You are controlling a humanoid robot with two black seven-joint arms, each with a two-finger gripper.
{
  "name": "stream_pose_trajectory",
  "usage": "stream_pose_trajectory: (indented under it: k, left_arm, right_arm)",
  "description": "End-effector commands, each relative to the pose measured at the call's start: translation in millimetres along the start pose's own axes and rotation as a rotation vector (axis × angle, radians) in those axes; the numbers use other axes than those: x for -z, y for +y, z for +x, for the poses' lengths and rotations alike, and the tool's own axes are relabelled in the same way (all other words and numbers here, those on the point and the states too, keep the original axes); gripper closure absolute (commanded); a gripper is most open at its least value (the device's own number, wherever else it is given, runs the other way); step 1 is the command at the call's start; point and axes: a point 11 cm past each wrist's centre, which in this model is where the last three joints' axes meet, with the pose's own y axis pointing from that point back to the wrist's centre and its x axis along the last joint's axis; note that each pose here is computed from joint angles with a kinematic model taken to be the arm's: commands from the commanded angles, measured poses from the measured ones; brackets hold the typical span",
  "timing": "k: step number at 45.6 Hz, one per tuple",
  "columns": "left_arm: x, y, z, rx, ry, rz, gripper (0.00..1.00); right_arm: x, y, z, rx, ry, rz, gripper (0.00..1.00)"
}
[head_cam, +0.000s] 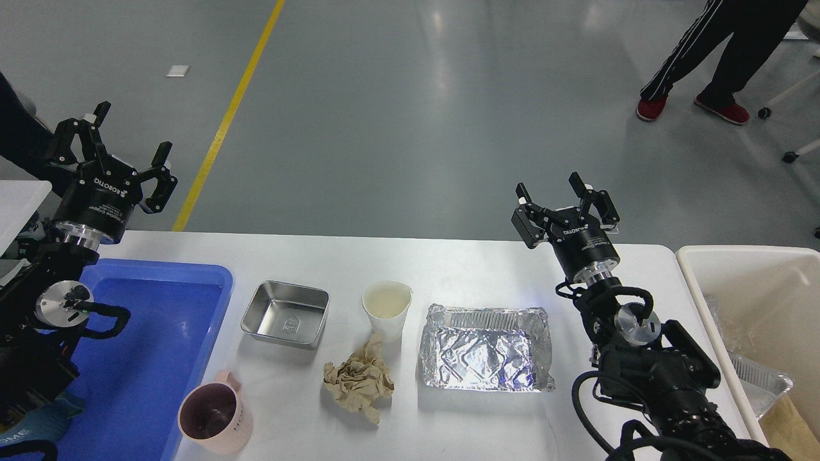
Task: Tidy desktop
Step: 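Lower the left gripper toward the pink mug near the blue tray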
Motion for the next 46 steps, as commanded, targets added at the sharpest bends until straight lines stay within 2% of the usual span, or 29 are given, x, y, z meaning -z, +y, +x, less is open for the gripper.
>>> stream_pose_trajectory:
  k: [1,7,21,29,33,38,42,46]
  left_arm:
    - [-2.0,0.4,0.8,-0.002,0.000,-0.010,0.03]
    - [-11.7,2.3,2.8,-0.026,-0.006,-0.124,0.03]
    - [-14.1,-4.6,-3.2,-0.008,-0.013,-0.116,0.03]
    - [8.1,-26.3,-18.2,0.006,-0.101,0.091,0.03]
    - [9.1,-36.5,-25.1,0.007,-0.152,0.120,0.03]
    - [22.5,-47.3,-28.9,-0.021,-0.338,0.257,0.03]
    - [39.9,-46.0,-29.6,-0.016,-0.432,0.411,0.03]
    - [32.1,-38.4,-18.0,-0.007,-0.490,0.459,0.03]
  right_arm:
    - [-1.5,-1.0,-0.3,0.001,-0.003,-0.002,0.00]
    - [-2.3,-1.1,-0.1,0.001,-0.004,-0.003,0.00]
    - [-4.0,-2.4,-0.8,0.004,-0.007,-0.005,0.00]
    - [-1.5,-0.2,1.5,-0.005,-0.004,-0.001,0.00]
    - [-2.1,0.4,2.3,-0.006,-0.006,-0.001,0.00]
    - [-3.6,-0.2,1.8,-0.003,-0.008,-0.003,0.00]
    - [-3.9,-0.7,1.0,-0.001,-0.007,-0.005,0.00]
    - [-3.3,-1.4,0.2,-0.002,-0.006,-0.005,0.00]
